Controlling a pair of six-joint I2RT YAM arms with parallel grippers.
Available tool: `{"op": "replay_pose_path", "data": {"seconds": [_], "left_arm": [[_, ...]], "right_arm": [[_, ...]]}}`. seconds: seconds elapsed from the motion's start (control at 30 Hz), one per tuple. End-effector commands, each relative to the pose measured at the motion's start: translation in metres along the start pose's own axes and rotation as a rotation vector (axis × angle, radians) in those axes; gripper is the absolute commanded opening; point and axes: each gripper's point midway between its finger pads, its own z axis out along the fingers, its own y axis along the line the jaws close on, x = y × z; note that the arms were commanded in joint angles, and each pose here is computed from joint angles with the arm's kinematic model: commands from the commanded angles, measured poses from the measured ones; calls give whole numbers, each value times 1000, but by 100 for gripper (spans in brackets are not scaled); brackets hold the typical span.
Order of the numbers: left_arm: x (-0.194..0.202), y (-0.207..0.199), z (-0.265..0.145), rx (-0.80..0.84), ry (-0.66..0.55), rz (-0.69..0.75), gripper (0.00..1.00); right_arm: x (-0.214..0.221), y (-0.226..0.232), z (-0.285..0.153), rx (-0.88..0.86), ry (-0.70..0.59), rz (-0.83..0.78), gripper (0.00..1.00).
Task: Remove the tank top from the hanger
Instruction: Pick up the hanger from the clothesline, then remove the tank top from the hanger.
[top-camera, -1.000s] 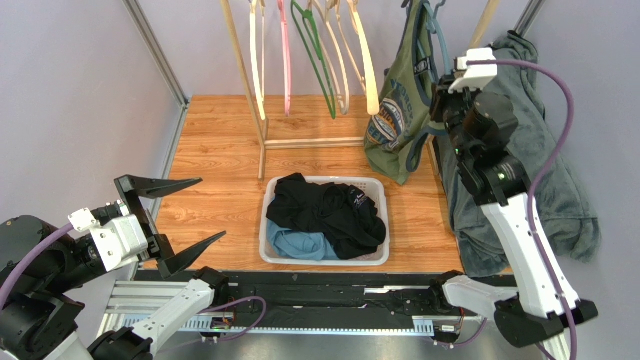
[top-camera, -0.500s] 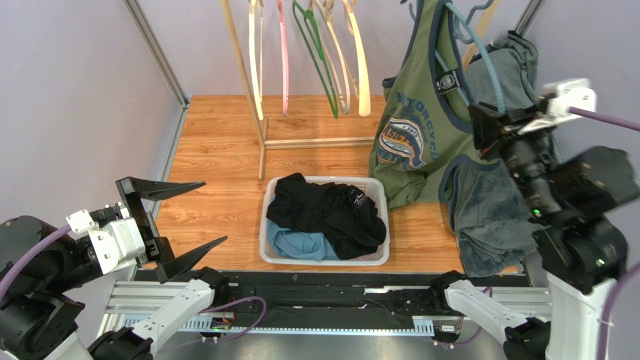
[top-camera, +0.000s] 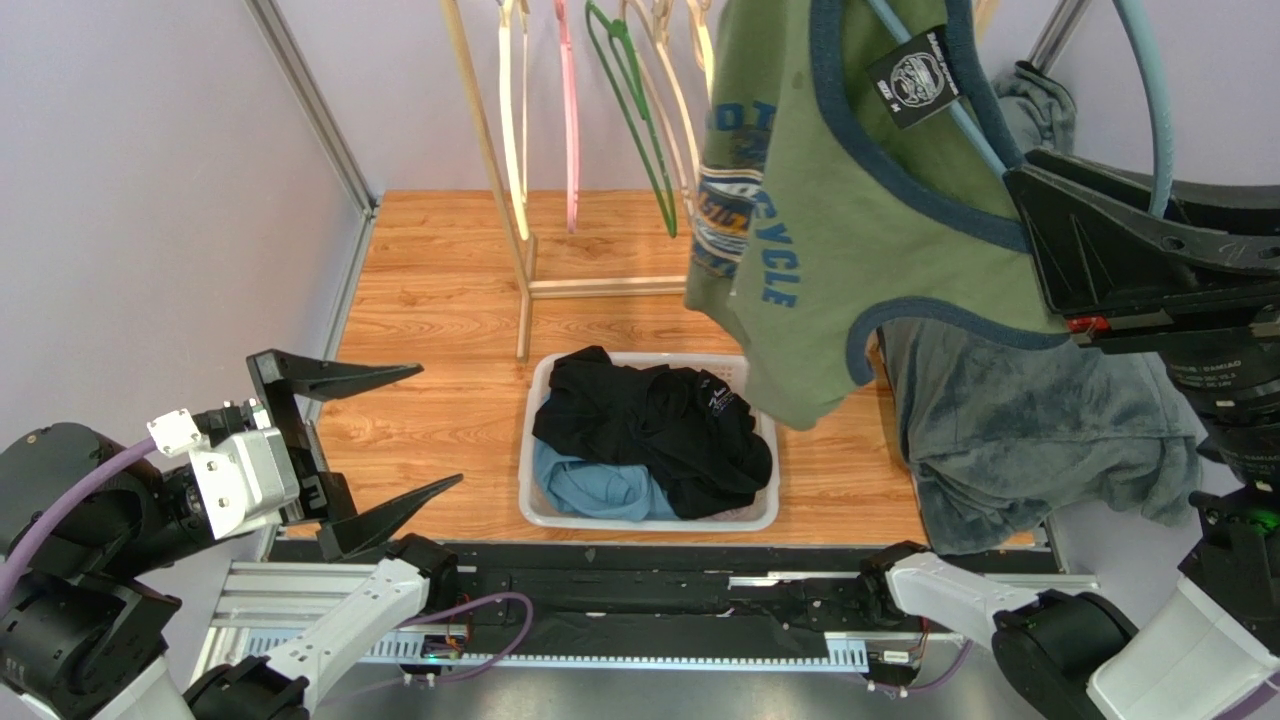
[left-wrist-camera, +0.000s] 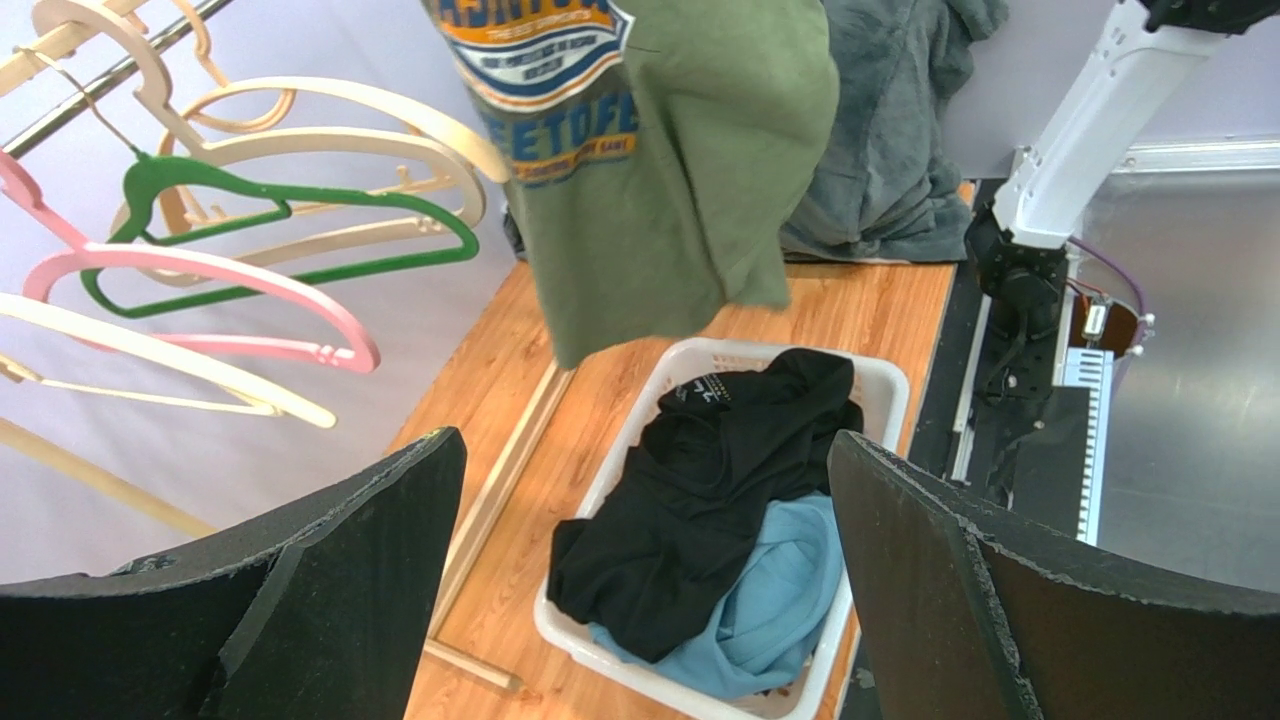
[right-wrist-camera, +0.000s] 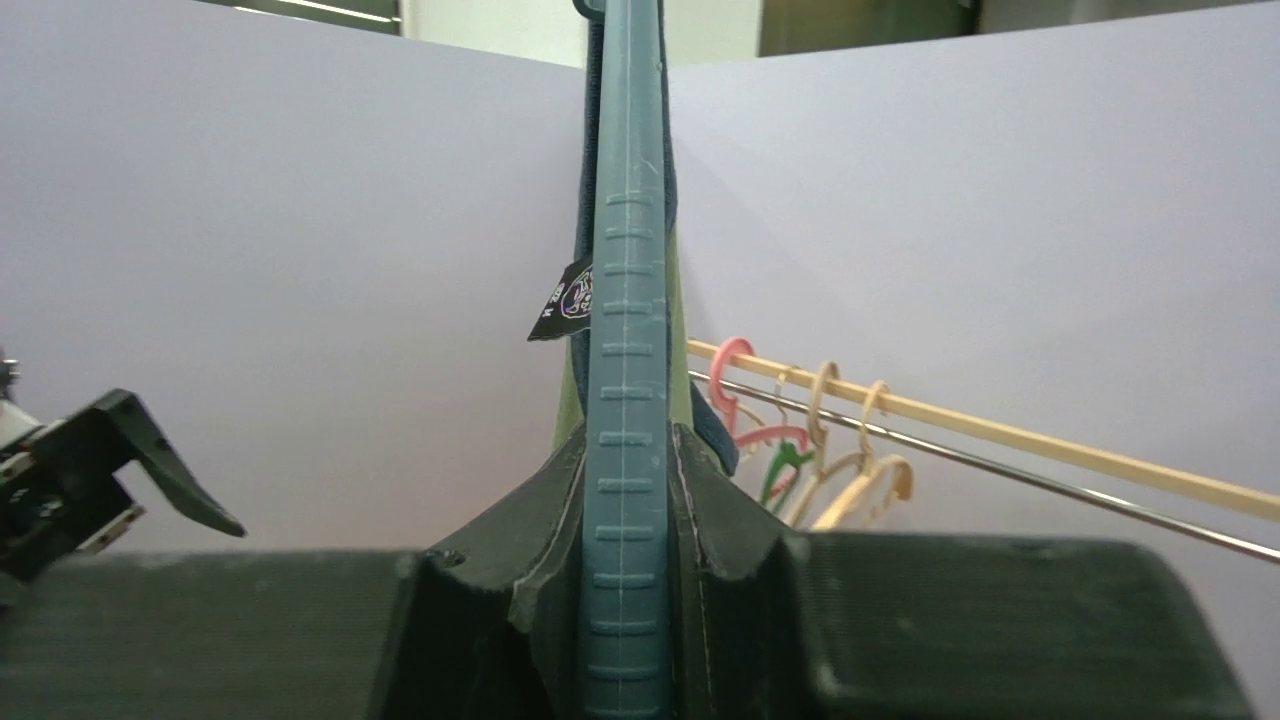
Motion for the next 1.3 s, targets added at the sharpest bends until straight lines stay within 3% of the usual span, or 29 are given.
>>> {"op": "replay_pose_path", "data": {"seconds": [0.0,0.13,0.43,0.73,1.27], "left_arm": [[-6,-1,3,14,-25,-6,99],[-6,0,4,10,-23,-8,99],[-5,0,4,14,-22,-8,99],[-10,3,5,13,-24,18,99],[-32,56,27,-81,-30,207,99]], "right_arm": [[-33,28,20,-173,-118,65,0],[-24,27,33,-199,-105,93,0],[54,6,49,-179,92,95,0],[156,33,4,-359,359,161,0],[215,69,-63,-566,575,161,0]]}}
